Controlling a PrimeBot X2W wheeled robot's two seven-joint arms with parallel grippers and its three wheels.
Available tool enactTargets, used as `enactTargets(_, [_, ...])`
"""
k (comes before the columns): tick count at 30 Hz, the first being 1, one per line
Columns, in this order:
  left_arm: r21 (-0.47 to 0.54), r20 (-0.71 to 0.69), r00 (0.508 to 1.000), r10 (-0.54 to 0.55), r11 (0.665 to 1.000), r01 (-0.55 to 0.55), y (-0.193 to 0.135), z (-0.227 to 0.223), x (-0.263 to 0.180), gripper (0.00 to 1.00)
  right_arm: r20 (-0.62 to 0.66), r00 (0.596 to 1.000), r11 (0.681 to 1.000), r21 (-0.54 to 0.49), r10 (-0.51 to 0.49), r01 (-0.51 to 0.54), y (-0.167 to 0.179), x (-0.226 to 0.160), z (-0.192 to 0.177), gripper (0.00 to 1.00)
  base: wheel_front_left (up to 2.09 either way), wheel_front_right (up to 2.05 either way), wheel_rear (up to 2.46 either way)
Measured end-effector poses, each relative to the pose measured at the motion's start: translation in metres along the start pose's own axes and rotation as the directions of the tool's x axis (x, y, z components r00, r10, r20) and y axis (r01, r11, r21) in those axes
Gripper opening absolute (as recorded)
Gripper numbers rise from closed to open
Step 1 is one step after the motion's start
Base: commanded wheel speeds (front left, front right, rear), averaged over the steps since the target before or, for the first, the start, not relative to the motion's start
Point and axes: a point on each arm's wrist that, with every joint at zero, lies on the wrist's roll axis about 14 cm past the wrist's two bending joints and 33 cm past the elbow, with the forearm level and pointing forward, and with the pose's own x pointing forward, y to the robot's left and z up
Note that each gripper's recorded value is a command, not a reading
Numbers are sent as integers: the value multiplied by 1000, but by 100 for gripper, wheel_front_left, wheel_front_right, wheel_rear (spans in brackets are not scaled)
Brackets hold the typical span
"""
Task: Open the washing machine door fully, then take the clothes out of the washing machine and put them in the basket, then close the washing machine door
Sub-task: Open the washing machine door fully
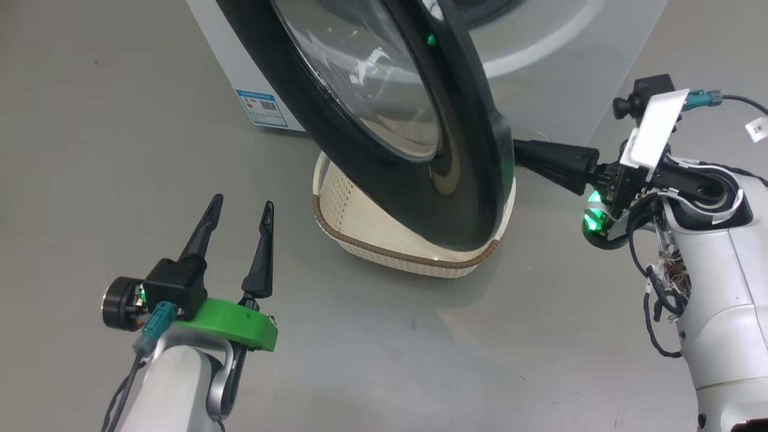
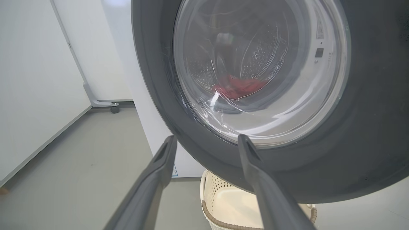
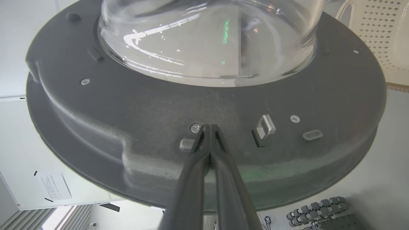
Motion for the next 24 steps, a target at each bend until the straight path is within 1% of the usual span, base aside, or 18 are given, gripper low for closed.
enactTargets(7, [9, 9, 1000, 14, 1000, -14, 5, 5, -9, 100, -95, 995, 1000, -15, 2, -3, 5, 13, -27, 0, 0, 0, 0])
enactTargets(10, [14, 17, 1000, 19, 1000, -19, 7, 8, -12, 100, -138, 990, 999, -41, 25, -31, 15, 23, -39, 0, 0, 0, 0])
enactTargets(24, [20, 26, 998, 64, 998, -65, 21, 14, -31, 100, -304, 951, 995, -69, 48, -73, 27, 50, -86, 0, 0, 0, 0])
